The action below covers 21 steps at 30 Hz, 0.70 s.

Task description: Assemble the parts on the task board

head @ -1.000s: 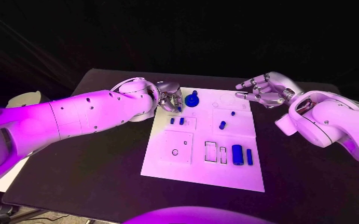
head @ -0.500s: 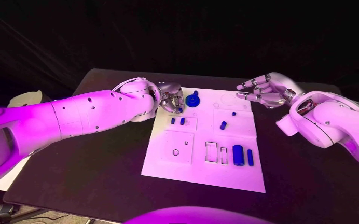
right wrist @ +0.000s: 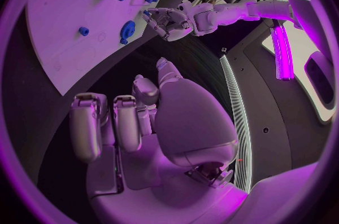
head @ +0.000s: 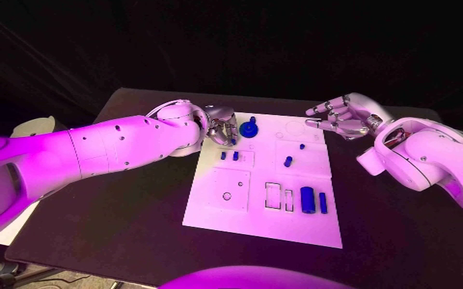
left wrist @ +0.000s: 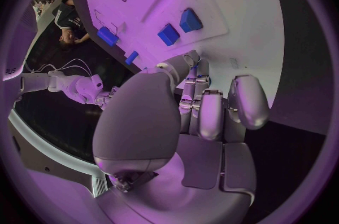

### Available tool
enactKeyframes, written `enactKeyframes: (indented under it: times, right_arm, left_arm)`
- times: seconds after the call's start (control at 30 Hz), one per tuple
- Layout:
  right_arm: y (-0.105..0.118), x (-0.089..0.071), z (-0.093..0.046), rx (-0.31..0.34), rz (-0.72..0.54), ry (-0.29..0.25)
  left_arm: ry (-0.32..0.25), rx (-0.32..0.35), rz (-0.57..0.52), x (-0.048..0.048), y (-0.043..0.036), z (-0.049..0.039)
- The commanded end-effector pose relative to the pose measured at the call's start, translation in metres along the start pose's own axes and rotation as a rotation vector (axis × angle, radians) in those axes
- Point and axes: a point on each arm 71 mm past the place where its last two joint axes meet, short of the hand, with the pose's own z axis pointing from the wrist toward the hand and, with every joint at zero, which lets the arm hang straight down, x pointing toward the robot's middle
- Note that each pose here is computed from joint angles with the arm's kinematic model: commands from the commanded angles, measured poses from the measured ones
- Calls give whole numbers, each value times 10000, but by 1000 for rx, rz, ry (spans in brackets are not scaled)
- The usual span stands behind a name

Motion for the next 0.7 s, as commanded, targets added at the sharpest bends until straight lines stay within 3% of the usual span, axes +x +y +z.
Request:
enactKeyframes:
  times: [0.03,0.7]
  right_arm:
    - [10,14,-1,-8,-8,12]
    - [7,11,-6,-5,-8,11]
  left_arm:
    - [37,-26,3,32,15,8]
    - [42,-36,1,43,23,27]
